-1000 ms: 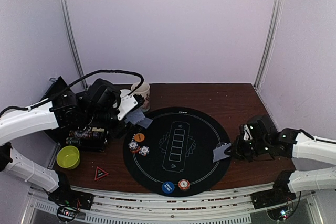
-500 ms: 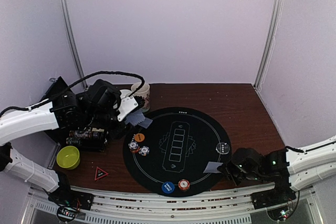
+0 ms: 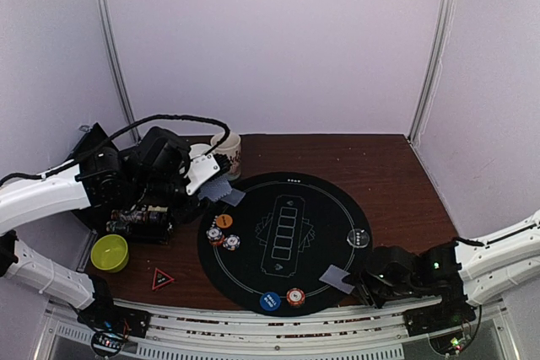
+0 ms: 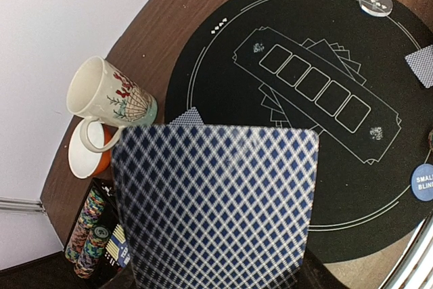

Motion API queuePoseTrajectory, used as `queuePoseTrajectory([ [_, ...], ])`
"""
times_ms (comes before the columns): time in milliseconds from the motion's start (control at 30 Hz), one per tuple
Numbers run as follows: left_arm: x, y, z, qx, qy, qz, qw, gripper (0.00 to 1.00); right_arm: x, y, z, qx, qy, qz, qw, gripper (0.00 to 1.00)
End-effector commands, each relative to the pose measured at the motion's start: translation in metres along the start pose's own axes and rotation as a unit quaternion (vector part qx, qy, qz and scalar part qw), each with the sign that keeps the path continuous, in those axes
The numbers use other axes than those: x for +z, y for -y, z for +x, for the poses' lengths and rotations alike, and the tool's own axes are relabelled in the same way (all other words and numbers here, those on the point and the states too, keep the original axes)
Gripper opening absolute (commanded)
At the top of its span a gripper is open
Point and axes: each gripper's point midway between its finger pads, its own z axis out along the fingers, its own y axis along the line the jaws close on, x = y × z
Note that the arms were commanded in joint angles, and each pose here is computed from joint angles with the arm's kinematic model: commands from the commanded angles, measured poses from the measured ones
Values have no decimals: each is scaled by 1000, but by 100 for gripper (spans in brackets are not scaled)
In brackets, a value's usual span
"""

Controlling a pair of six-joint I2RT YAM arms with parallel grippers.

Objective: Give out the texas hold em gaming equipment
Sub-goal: Distribute the poker card in the dealer area.

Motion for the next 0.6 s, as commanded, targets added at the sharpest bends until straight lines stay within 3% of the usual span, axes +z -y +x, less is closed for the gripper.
queuePoseTrajectory([
  [0,-6,-5,-18,-1,36,-5,999,58,-14,11,-2,55,-2,30,998,41],
  [200,-4,-4,-21,4,36,0,999,58,-48,2,-22,31,33,19,999,55],
  [333,-6,-1,-23,15,41,7,999,58,-64,-60,-37,-123,69,-18,990,62],
  [433,-9,-1,-24,22,48,11,999,58,-70,-150,-35,-298,64,-78,949,68],
  [500,-12,1,-26,26,54,17,998,58,-78,-210,-19,-414,56,-111,902,72],
  [567,-14,3,-27,29,59,23,998,58,-83,-263,15,-512,7,-161,844,76],
])
